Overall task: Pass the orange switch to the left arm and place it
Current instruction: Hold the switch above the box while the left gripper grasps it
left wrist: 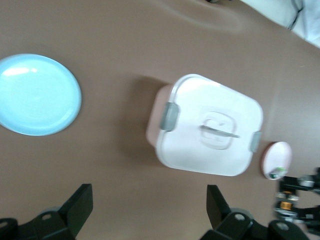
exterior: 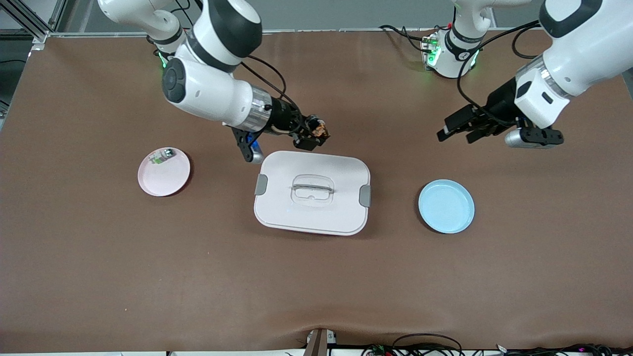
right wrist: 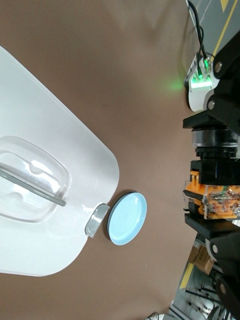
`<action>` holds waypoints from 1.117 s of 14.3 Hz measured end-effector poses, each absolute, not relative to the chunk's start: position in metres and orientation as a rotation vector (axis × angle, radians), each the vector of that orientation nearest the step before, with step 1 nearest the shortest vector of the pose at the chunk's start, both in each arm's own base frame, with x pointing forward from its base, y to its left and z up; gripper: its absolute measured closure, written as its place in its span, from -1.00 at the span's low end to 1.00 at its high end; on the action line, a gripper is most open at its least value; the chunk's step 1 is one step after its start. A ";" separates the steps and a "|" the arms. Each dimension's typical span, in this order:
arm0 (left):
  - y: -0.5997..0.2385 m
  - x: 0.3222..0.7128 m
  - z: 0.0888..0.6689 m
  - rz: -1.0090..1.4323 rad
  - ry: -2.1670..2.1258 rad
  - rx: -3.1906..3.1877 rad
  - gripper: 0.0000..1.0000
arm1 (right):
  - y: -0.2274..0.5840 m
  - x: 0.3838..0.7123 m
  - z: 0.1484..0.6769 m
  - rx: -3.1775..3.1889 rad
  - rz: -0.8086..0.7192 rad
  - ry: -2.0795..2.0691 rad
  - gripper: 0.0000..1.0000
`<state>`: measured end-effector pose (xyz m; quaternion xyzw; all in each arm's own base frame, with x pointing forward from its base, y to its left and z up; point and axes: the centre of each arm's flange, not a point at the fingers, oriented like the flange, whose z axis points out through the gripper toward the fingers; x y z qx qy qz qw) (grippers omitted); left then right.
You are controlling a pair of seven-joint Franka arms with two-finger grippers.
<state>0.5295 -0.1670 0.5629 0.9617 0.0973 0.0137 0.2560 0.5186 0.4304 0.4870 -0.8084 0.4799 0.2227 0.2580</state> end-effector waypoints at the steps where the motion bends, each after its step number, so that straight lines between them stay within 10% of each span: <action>1: -0.171 0.529 0.557 0.029 0.281 2.582 -1.00 | 0.441 0.518 0.485 -2.170 0.603 1.331 -0.45; 14: -0.295 0.503 0.501 0.166 0.250 2.447 -0.94 | 0.479 0.521 0.473 -2.101 0.614 1.428 -0.45; 16: -0.307 0.492 0.485 0.162 0.243 2.457 -0.59 | 0.479 0.521 0.475 -2.099 0.612 1.425 -0.45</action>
